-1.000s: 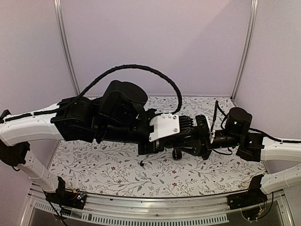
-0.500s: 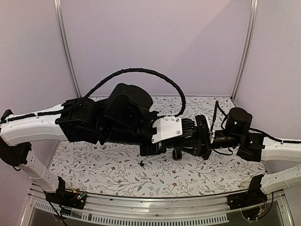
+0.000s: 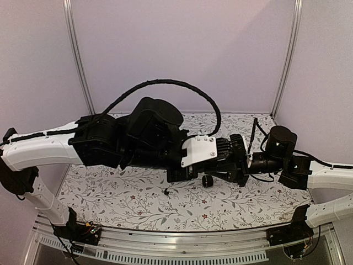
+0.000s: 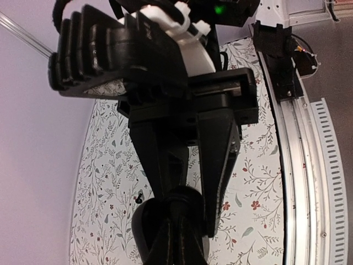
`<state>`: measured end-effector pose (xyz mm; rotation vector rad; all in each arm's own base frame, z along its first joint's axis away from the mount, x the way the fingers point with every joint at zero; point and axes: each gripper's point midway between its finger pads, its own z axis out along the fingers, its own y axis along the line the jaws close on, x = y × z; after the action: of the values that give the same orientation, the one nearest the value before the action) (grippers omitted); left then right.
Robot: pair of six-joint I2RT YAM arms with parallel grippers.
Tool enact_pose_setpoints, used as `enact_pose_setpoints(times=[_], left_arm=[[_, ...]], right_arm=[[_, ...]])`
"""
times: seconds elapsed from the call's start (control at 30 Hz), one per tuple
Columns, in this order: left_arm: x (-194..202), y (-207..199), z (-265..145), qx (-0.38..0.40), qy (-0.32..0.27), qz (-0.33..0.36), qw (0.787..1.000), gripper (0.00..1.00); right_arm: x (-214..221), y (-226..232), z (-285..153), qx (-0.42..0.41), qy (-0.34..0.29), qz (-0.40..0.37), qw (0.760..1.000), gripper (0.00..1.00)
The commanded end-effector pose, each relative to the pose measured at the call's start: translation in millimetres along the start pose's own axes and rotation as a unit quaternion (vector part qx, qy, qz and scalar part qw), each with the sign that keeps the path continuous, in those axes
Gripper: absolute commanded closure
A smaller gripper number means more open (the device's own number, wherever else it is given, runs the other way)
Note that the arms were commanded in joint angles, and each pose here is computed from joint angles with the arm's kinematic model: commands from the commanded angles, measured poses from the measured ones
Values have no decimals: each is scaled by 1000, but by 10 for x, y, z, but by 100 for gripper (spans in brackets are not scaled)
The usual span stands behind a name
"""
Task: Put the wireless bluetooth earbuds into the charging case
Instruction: Insert the right earbud into the right side groove of the charging case.
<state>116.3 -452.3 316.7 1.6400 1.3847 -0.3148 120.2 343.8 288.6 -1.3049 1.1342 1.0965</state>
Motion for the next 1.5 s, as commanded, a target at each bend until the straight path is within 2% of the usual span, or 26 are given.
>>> enact_pose_setpoints(times=[0.0, 0.23, 0.4, 0.57, 0.83, 0.97, 1.17, 1.27, 1.47], left_arm=[[65, -118, 145, 31, 10, -5, 999, 100], [63, -75, 116, 28, 11, -7, 1000, 99], [0, 96, -42, -3, 6, -3, 1000, 93], [-78, 246, -209, -29, -5, -1, 1000, 92], [-157, 297, -319, -35, -19, 7, 999, 83], [-263, 258, -421, -20, -46, 6, 999, 83], [-424, 407, -734, -42, -104, -14, 994, 80], [-329, 594, -789, -76, -104, -37, 991, 76], [44, 943, -663, -112, -67, -90, 987, 76]], right_arm=[[-328, 19, -57, 4, -47, -28, 999, 100], [-340, 30, -80, 6, -50, -29, 998, 100], [-286, 18, -74, 9, -45, -22, 999, 100], [-253, 8, -61, 10, -41, -18, 999, 100], [-211, -6, -31, 9, -36, -13, 999, 100], [-201, -15, -25, 10, -34, -11, 999, 100], [-197, -12, -17, 8, -34, -10, 999, 100], [-226, 10, -18, 1, -38, -12, 999, 100], [-341, 139, -59, -31, -58, -26, 998, 100]])
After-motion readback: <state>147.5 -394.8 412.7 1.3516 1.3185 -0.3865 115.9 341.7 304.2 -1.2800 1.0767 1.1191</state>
